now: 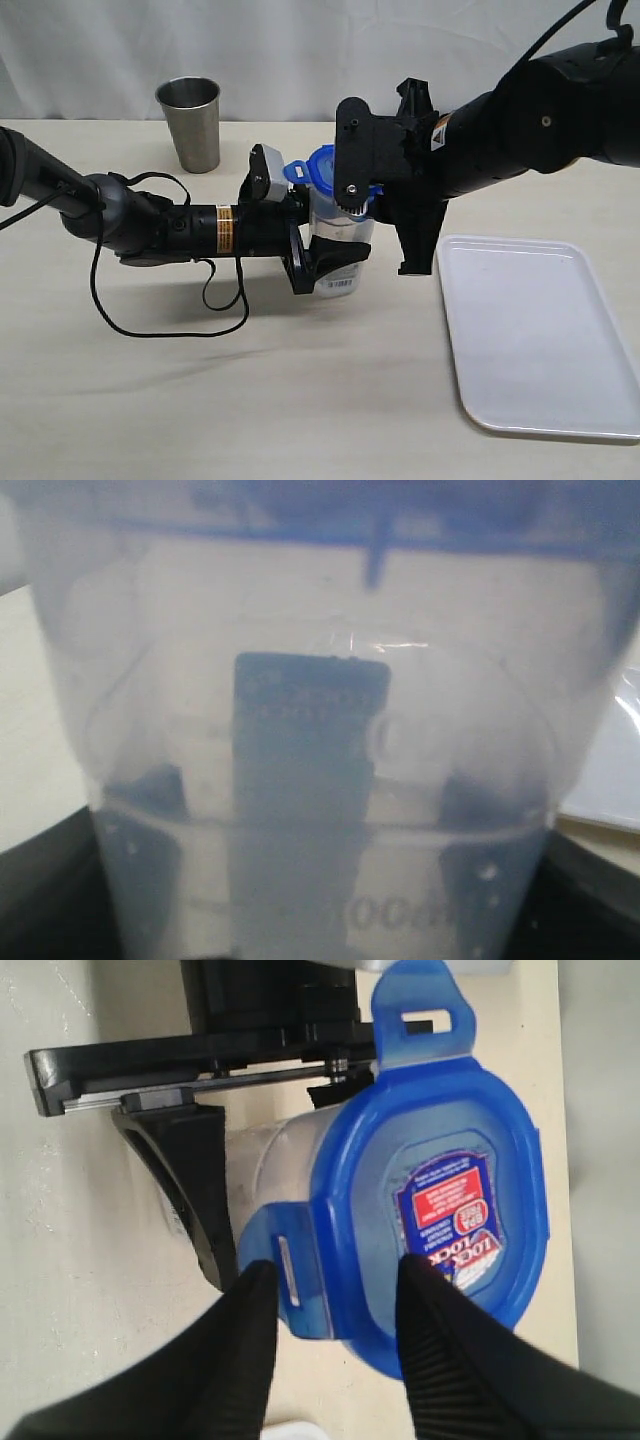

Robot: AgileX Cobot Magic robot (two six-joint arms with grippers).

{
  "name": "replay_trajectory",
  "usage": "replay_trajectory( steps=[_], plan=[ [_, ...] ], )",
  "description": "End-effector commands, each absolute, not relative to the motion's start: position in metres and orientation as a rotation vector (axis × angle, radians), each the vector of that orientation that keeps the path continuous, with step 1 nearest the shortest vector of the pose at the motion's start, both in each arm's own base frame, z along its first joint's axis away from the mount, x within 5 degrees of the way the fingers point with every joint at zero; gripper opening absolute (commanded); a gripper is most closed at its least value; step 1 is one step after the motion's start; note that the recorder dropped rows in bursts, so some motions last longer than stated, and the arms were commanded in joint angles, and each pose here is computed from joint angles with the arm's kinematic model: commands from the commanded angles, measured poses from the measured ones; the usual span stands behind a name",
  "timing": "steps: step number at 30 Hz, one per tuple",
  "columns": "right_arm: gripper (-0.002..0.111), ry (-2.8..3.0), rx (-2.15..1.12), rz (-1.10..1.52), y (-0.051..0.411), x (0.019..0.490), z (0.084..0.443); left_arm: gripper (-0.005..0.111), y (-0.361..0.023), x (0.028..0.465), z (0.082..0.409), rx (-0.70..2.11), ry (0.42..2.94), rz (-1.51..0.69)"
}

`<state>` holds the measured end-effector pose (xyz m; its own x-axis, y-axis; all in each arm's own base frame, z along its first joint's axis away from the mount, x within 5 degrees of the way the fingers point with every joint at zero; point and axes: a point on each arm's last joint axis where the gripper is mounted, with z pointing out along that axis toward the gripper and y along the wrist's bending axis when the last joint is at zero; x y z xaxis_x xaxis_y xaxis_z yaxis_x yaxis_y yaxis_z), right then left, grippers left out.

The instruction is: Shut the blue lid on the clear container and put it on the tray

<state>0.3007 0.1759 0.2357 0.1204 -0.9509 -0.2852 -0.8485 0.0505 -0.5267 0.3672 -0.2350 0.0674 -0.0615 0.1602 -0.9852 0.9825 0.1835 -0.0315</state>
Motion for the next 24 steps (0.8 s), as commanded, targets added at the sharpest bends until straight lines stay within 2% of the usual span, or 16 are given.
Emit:
replay_trajectory(
  steps=[1,5,9,13,16,24],
  plan=[
    [0.036,1.902,-1.934,-0.145,0.171,0.292,0.205,0.0,-0.244,0.353,0.07,1.289,1.372,-1.089],
    [0.048,1.876,-1.905,-0.144,0.173,0.294,0.206,0.0,-0.244,0.353,0.07,1.266,1.404,-1.117],
    [0.046,1.874,-1.868,-0.148,0.174,0.297,0.206,0.0,-0.244,0.353,0.07,1.268,1.403,-1.118],
    [0.046,1.796,-1.91,-0.147,0.196,0.291,0.198,0.0,-0.244,0.351,0.069,1.283,1.403,-1.123],
    [0.037,1.845,-1.933,-0.185,0.195,0.293,0.187,0.0,-0.243,0.351,0.069,1.29,1.405,-1.127],
    [0.037,1.871,-1.911,-0.24,0.19,0.294,0.192,0.0,-0.243,0.351,0.069,1.29,1.403,-1.128]
  ],
)
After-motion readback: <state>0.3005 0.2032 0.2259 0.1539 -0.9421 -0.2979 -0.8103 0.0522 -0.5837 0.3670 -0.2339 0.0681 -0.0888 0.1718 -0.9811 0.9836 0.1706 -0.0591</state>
